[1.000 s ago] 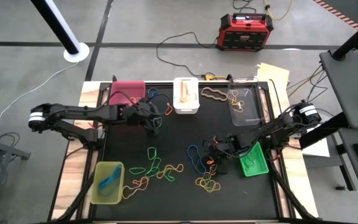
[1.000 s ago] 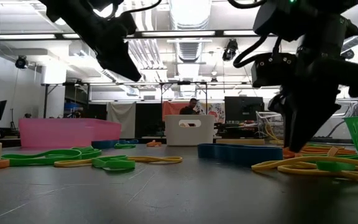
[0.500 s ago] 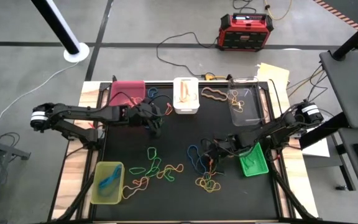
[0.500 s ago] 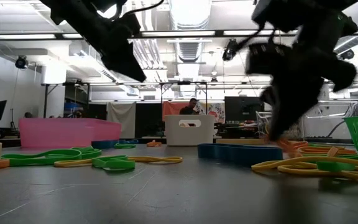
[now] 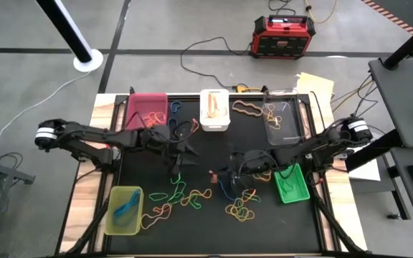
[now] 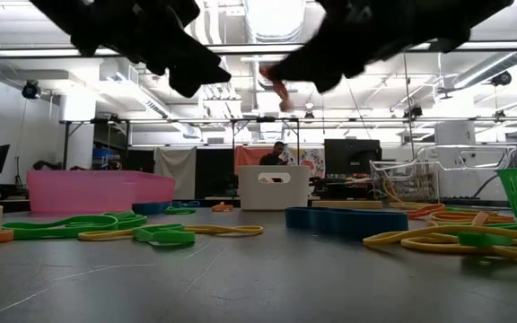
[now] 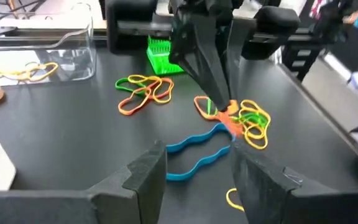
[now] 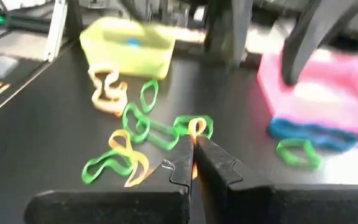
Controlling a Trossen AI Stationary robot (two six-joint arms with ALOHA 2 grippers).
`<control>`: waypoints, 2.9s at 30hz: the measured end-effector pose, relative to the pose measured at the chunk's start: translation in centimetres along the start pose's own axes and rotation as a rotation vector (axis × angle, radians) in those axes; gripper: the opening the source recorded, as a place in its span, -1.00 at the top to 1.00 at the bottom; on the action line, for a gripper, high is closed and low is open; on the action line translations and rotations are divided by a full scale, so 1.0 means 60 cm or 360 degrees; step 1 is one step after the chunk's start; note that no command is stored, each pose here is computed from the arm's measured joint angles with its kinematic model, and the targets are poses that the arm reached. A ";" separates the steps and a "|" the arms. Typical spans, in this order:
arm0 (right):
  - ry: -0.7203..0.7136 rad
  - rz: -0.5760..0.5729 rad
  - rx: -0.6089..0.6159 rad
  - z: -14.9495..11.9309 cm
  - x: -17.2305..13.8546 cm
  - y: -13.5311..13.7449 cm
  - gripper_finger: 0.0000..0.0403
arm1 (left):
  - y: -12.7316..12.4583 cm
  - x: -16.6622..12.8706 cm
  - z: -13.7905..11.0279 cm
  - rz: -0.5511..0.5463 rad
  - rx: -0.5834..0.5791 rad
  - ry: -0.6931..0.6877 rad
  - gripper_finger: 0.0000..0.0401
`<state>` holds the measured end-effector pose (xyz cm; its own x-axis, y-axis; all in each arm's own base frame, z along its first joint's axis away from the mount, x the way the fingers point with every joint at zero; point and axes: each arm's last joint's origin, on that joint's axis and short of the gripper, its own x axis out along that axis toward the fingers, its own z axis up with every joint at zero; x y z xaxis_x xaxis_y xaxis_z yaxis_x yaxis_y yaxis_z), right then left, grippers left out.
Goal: Sort rubber bands into baskets
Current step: Put the orange rubber band into the pink bin
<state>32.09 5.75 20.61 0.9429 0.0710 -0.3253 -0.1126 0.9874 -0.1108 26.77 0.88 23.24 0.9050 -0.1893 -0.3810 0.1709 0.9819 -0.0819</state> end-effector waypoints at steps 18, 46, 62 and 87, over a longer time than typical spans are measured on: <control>-0.0271 -0.0110 -0.0397 0.061 0.008 -0.026 0.96 | 0.005 0.039 -0.019 -0.0145 -0.0109 -0.0196 0.20; -0.0089 -0.0053 -0.0515 0.052 0.012 -0.027 0.96 | 0.023 0.082 -0.010 -0.0432 -0.0135 -0.0121 0.20; -0.0075 -0.0054 -0.0581 0.050 0.012 -0.029 0.96 | 0.026 0.082 -0.009 -0.0317 -0.0128 -0.0130 0.86; -0.0035 -0.0423 -0.0095 0.051 0.006 -0.073 0.25 | 0.099 -0.037 -0.027 0.1272 -0.0393 0.0732 1.00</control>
<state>33.87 1.88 23.84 0.9484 -0.1860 -0.2567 0.1222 0.9617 -0.2453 25.15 7.09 22.13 0.4676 0.5002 -0.7288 -0.5664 0.8025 0.1874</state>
